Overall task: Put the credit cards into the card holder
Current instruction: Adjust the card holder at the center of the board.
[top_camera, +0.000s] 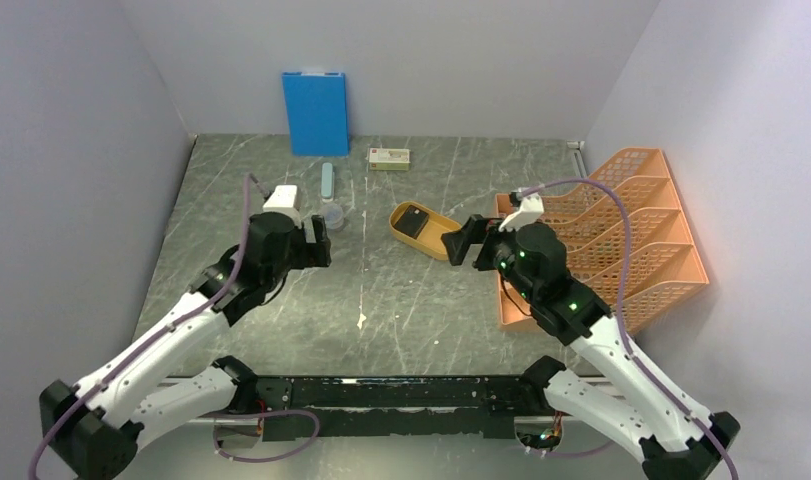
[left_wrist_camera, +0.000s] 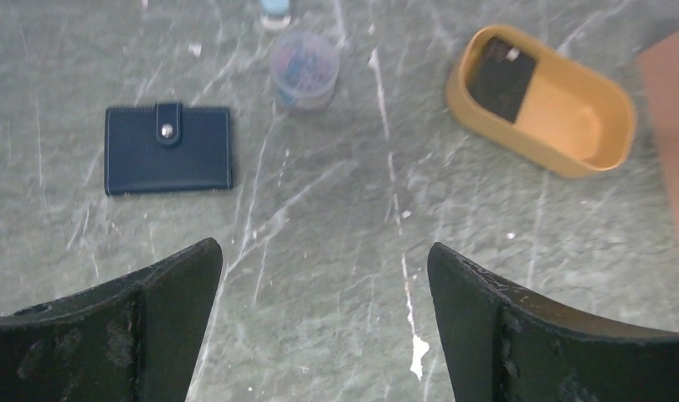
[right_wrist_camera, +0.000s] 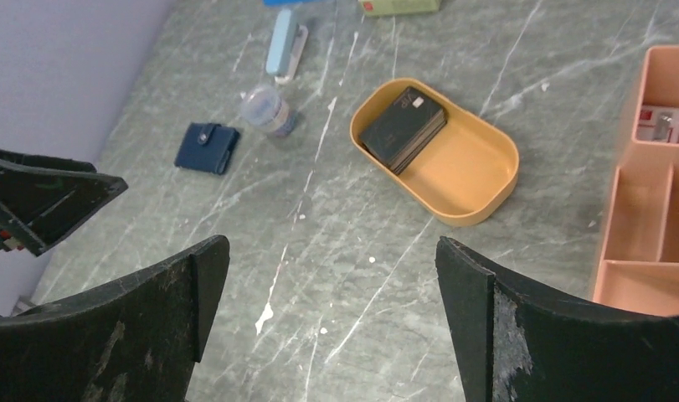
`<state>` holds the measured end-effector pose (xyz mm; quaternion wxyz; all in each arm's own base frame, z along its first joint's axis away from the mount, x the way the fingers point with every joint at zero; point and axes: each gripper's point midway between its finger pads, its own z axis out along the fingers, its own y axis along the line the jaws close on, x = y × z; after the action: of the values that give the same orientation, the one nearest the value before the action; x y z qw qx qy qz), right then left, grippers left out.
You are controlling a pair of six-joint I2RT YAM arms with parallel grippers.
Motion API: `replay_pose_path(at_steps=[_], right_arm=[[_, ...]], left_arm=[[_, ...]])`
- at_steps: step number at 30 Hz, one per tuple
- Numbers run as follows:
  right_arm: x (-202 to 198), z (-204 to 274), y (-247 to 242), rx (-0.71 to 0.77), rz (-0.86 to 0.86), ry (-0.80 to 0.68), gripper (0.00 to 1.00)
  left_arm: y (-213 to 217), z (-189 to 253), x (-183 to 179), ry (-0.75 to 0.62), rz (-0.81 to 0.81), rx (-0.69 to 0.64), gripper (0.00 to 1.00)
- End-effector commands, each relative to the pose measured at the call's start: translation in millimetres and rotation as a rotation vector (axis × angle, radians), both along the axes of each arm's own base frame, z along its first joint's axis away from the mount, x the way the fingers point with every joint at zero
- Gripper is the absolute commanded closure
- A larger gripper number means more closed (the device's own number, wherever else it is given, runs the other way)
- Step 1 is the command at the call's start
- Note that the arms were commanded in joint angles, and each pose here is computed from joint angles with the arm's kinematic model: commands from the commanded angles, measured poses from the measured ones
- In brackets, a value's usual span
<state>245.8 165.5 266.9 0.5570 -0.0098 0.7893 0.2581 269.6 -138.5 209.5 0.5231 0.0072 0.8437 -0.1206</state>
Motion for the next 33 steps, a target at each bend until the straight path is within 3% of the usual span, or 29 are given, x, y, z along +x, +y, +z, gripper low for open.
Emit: replay_pose_path(at_steps=[1,11,18,33], right_arm=[[3.2,-1.3,19.9,0.04,0.052,0.026,0.03],[6.0,-29.0,44.1,0.05,0.102,0.083,0.05],[5.4,-29.8,50.5,0.047,0.133,0.087,0.05],[3.0,-35.7,43.5,0.003,0.131,0.065,0.05]], left_arm=[[6.9,-19.7,1.5,0.108,0.088,0.022,0.03],[62.8,-74.2,29.4,0.353,0.307,-0.268,0.06],[75.3,-96.0,56.5,0.393,0.525,-0.469,0.05],[117.5,-127.5,102.9,0.441,0.812,-0.425,0.03]])
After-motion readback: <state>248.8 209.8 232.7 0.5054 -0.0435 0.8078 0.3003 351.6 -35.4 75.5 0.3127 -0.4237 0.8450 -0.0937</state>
